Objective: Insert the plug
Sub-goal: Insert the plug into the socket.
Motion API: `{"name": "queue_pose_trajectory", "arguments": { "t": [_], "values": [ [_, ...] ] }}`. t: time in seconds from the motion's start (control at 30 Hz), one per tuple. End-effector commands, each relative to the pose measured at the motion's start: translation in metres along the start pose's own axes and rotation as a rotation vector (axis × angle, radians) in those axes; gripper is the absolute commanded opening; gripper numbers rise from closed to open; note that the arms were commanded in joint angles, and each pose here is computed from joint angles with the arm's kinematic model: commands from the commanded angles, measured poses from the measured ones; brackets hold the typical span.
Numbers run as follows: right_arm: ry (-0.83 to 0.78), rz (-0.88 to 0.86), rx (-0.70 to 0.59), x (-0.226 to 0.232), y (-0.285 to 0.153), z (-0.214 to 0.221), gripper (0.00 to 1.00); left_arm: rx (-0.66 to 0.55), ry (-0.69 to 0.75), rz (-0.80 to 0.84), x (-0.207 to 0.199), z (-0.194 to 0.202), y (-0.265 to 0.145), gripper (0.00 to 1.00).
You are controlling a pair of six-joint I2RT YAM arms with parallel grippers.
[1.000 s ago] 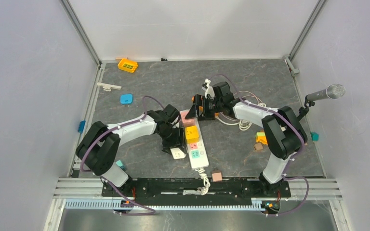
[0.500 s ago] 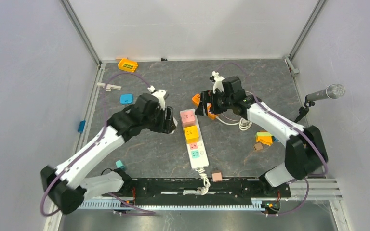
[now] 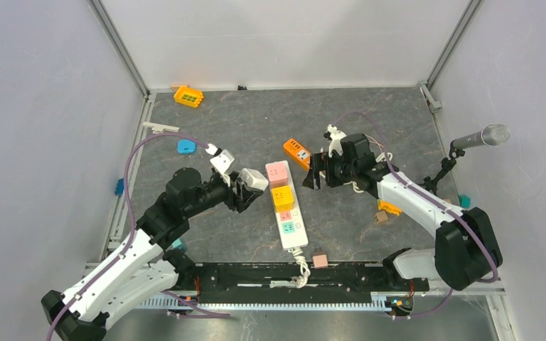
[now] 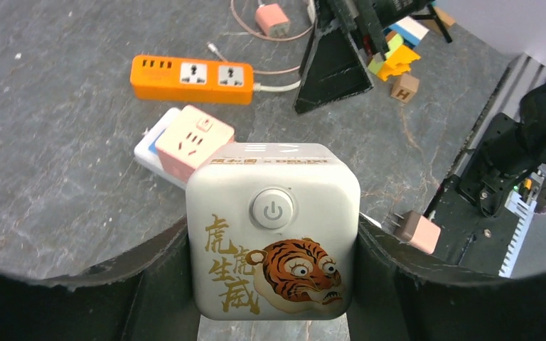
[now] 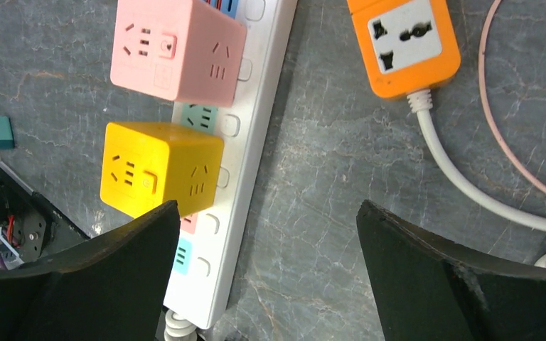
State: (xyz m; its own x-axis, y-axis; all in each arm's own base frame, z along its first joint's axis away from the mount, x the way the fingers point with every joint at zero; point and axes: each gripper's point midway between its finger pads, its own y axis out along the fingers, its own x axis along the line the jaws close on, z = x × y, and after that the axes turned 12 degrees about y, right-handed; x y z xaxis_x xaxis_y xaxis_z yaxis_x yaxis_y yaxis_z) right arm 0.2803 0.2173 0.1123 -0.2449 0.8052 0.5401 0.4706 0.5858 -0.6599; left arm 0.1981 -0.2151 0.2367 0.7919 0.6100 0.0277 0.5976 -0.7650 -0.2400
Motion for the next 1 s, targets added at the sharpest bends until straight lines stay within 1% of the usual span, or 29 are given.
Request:
{"name": "queue_pose_trajectory", "arguments": {
  "t": [0.0,0.07,0.17,0.27,0.37,0.43,0.6,0.73,0.97],
  "values": [
    [-0.005,-0.036,-0.084,0.007,-0.011,-0.01,0.98,-0.203,0.14,0.134,-0.02,-0.054,-0.003,0.02],
    [0.002,-0.033,-0.083,0.005,-0.012,-0.005,0.98,-0.208,0.183,0.238,-0.036,-0.053,-0.004,0.02],
    [0.001,-0.03,-0.087,0.003,-0.015,-0.001,0.98,-0.221,0.195,0.378,-0.058,-0.051,-0.007,0.02],
    [0.001,-0.024,-0.087,0.001,-0.017,0.002,0.98,-0.232,0.193,0.464,-0.071,-0.05,-0.01,0.02],
    [-0.001,-0.015,-0.085,-0.001,-0.018,0.004,0.98,-0.211,0.191,0.489,-0.074,-0.044,-0.008,0.02],
    [-0.005,-0.004,-0.082,-0.004,-0.018,0.005,0.98,-0.19,0.222,0.49,-0.073,-0.037,-0.005,0.02],
    [-0.012,0.029,-0.066,-0.011,-0.018,0.009,0.98,-0.078,0.251,0.54,-0.073,-0.007,0.008,0.02],
    [-0.007,0.079,-0.059,-0.022,-0.019,0.014,0.98,0.004,0.209,0.588,-0.076,0.012,0.021,0.02],
    [-0.014,0.127,-0.065,-0.033,-0.024,0.013,0.98,0.087,0.161,0.607,-0.081,0.034,0.04,0.02]
  ]
}}
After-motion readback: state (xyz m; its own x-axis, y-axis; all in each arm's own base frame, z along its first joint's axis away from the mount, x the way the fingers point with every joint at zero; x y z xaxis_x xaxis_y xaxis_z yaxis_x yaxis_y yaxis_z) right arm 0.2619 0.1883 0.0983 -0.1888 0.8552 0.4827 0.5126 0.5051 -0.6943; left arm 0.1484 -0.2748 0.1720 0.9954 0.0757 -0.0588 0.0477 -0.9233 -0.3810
